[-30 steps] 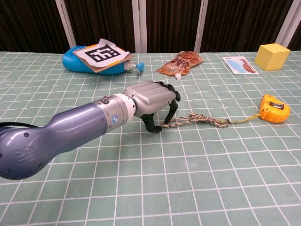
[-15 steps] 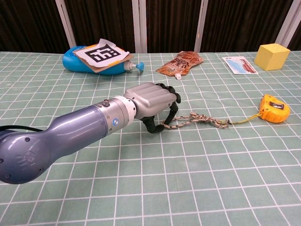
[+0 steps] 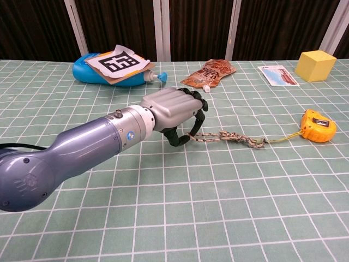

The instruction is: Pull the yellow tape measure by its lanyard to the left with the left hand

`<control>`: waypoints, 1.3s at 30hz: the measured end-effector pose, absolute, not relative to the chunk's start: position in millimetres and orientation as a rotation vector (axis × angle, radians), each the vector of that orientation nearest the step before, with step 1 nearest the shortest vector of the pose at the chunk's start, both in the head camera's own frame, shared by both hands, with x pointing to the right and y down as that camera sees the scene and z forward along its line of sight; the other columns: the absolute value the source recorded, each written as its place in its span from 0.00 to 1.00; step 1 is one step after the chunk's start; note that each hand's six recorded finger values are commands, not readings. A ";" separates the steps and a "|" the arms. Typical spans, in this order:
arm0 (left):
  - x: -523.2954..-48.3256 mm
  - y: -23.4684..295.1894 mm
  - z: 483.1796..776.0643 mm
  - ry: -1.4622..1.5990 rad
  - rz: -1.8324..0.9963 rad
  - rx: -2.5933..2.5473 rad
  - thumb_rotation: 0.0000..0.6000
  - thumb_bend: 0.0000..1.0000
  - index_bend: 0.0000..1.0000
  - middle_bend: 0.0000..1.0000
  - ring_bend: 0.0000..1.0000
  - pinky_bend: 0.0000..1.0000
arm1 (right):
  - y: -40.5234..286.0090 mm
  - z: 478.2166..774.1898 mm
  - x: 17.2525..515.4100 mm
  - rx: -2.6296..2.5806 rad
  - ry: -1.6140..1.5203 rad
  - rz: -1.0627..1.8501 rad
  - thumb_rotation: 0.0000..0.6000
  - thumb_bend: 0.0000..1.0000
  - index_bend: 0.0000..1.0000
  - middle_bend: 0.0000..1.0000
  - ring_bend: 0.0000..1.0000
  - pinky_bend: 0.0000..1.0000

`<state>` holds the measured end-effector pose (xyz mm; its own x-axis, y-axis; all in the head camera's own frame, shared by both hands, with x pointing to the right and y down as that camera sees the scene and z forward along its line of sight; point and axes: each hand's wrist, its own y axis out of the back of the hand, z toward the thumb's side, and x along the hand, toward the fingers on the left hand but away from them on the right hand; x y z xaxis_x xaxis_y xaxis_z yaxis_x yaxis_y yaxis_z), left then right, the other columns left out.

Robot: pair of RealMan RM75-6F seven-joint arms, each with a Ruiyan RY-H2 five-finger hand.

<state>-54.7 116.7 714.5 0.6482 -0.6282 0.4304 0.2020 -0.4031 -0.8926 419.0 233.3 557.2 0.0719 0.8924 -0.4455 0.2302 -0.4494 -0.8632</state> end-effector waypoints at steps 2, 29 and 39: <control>-55.0 113.8 709.4 0.355 -0.922 -1.748 1.00 0.56 0.57 0.12 0.00 0.01 | 233.4 557.1 419.0 -1.751 -1.118 1.410 1.00 0.22 0.00 0.00 0.00 0.00; -134.4 30.3 595.0 0.596 -0.810 -1.487 1.00 0.56 0.56 0.13 0.00 0.01 | 233.9 555.7 417.4 -1.729 -1.105 1.404 1.00 0.22 0.00 0.00 0.00 0.00; -213.5 20.5 566.8 0.615 -0.901 -1.386 1.00 0.56 0.56 0.13 0.00 0.01 | 234.3 554.2 415.8 -1.716 -1.091 1.393 1.00 0.22 0.00 0.00 0.00 0.00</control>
<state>-213.5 20.5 566.8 0.5439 -0.8280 0.1366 0.1747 -0.0475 -0.9835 415.8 234.3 554.2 0.0829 0.9023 -0.4230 0.1946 -0.4309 -0.8812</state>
